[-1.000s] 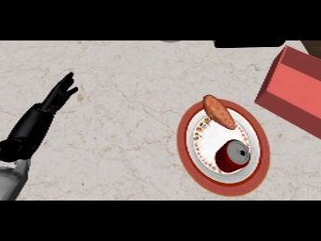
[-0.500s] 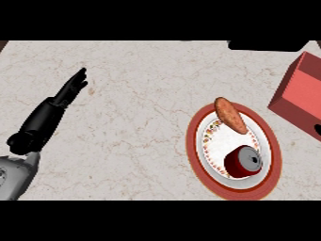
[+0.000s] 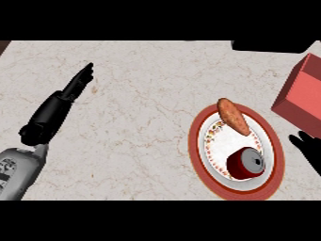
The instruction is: Pick the can from the plate and place it in the cardboard box
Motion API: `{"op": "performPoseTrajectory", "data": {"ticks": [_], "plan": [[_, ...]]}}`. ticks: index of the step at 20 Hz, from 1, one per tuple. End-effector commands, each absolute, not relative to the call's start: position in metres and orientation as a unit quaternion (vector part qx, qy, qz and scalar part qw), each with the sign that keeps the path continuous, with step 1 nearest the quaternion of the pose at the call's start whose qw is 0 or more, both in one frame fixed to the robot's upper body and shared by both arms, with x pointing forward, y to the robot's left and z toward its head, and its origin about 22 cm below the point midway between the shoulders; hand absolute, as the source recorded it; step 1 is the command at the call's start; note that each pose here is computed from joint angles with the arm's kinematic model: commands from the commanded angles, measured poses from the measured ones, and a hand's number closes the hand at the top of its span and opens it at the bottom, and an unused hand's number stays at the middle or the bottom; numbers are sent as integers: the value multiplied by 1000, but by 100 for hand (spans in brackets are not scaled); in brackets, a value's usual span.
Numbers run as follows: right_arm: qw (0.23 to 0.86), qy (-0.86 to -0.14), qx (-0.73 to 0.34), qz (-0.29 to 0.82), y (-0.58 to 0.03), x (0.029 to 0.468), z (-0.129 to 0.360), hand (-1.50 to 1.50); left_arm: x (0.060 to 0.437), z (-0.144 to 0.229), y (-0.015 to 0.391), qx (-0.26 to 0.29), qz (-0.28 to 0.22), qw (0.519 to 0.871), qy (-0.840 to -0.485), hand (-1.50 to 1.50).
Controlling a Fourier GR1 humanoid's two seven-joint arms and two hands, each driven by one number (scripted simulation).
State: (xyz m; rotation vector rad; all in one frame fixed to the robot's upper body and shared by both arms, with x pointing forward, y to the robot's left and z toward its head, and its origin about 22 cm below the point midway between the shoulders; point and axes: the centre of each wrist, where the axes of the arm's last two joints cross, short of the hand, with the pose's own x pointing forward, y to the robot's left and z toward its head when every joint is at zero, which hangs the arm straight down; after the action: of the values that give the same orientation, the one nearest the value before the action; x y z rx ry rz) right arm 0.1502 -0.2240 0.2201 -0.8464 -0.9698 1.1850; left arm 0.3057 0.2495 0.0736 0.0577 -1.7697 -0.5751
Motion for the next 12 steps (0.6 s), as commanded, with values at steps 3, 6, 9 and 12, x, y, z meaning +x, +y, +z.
{"op": "performPoseTrajectory", "data": {"ticks": [3, 6, 9, 12], "plan": [[676, -357, -397, 508, -208, 162, 206, -150, 304, 77, 261, 23, -248, 595, -765, 0], [659, -351, -426, 510, -203, 171, 201, -150, 300, 67, 251, 17, -243, 604, -759, 0], [660, -351, -434, 503, -194, 185, 189, -150, 296, 52, 250, 29, -244, 605, -757, 0], [653, -354, -427, 515, -182, 196, 187, -150, 304, 64, 263, 34, -251, 601, -758, 0]]}}
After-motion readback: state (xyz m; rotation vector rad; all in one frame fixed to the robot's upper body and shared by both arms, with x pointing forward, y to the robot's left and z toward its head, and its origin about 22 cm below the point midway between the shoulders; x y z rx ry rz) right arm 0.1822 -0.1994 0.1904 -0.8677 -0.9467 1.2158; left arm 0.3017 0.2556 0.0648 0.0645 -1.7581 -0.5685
